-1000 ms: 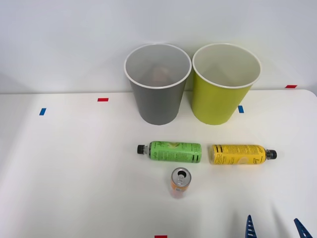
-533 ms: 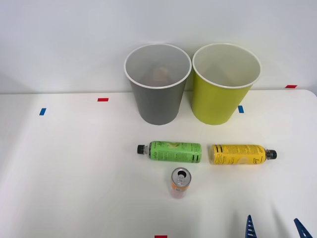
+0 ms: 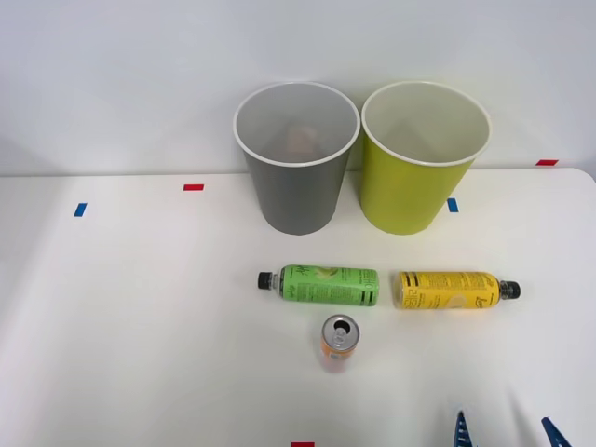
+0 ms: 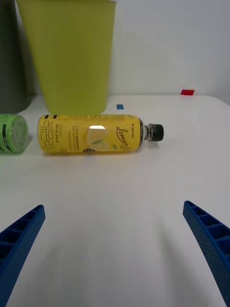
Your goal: Put cans in the gray bin, plastic bottles in the light green bin
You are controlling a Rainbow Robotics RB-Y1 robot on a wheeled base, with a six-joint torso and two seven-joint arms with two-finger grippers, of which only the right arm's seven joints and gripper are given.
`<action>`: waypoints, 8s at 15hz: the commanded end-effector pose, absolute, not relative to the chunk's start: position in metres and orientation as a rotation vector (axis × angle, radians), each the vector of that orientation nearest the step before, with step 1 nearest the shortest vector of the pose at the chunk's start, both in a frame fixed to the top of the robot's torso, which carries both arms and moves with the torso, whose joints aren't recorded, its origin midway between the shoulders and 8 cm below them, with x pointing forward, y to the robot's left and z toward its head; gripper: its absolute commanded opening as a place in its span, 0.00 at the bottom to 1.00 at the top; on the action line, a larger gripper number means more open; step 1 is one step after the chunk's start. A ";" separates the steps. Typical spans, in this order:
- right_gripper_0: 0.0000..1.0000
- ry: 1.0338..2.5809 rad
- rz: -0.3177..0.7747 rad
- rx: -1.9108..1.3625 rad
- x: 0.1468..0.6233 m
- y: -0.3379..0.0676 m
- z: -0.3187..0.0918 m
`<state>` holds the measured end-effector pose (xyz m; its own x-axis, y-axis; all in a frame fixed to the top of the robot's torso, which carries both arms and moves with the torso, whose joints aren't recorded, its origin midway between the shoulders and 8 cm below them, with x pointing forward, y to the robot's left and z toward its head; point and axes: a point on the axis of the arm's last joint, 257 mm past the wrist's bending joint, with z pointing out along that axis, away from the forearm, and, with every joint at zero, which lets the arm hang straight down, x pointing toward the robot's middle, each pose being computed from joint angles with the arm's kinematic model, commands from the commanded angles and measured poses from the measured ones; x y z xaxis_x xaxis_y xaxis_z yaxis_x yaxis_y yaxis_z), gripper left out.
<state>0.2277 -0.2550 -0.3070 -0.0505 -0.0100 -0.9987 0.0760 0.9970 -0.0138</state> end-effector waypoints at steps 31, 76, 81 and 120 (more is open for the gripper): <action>1.00 2.029 -0.154 -1.240 0.364 -0.205 -0.229; 1.00 1.932 -0.400 -2.007 0.440 -0.187 -0.289; 1.00 1.968 -0.400 -2.008 0.444 -0.192 -0.301; 0.00 1.617 0.517 -0.606 0.430 -0.126 0.044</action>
<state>0.4204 -0.1230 0.0321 -0.1093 -0.1340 -0.9849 -0.6595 0.7511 -0.0290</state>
